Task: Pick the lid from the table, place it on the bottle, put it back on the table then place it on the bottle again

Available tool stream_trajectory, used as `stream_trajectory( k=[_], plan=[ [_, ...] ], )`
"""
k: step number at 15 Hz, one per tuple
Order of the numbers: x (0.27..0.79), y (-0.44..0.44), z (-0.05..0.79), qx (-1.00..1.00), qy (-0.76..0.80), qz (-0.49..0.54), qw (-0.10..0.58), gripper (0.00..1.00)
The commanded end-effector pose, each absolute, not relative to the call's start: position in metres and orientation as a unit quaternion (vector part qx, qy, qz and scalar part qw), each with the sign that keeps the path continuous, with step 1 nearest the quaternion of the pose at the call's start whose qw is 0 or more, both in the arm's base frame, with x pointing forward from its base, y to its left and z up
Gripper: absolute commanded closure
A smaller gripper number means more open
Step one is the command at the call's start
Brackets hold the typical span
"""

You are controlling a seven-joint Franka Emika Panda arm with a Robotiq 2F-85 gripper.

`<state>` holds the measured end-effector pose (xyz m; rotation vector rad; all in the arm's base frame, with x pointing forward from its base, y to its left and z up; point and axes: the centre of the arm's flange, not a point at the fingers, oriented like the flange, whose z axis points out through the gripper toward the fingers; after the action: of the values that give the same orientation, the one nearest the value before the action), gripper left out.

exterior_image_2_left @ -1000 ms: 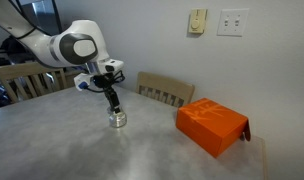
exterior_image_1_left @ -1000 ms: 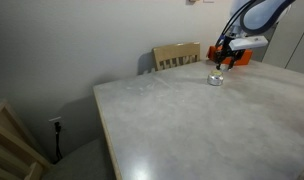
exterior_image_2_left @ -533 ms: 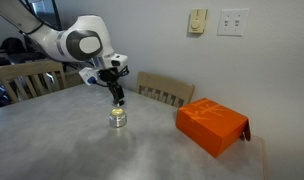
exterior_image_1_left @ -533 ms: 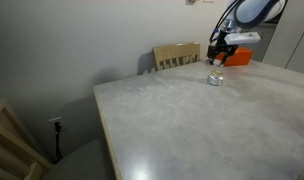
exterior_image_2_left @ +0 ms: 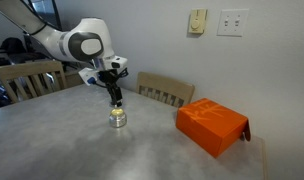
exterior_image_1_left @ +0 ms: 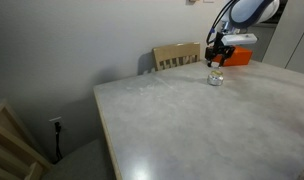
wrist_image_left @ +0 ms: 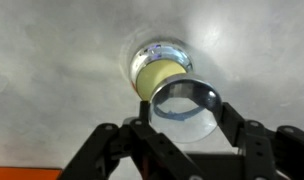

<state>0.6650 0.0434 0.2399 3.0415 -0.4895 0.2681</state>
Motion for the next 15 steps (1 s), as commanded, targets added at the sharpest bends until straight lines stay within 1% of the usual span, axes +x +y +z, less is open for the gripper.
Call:
stream_trajectory(
  k=[1,10,15],
  plan=[
    [0.667,0.041,0.236,0.985,-0.161,0.058,0.027,0.56],
    [0.678,0.043,0.199,0.986,-0.159,0.047,0.035,0.56],
    [0.678,0.037,0.203,0.984,-0.166,0.052,0.037,0.56]
  ],
)
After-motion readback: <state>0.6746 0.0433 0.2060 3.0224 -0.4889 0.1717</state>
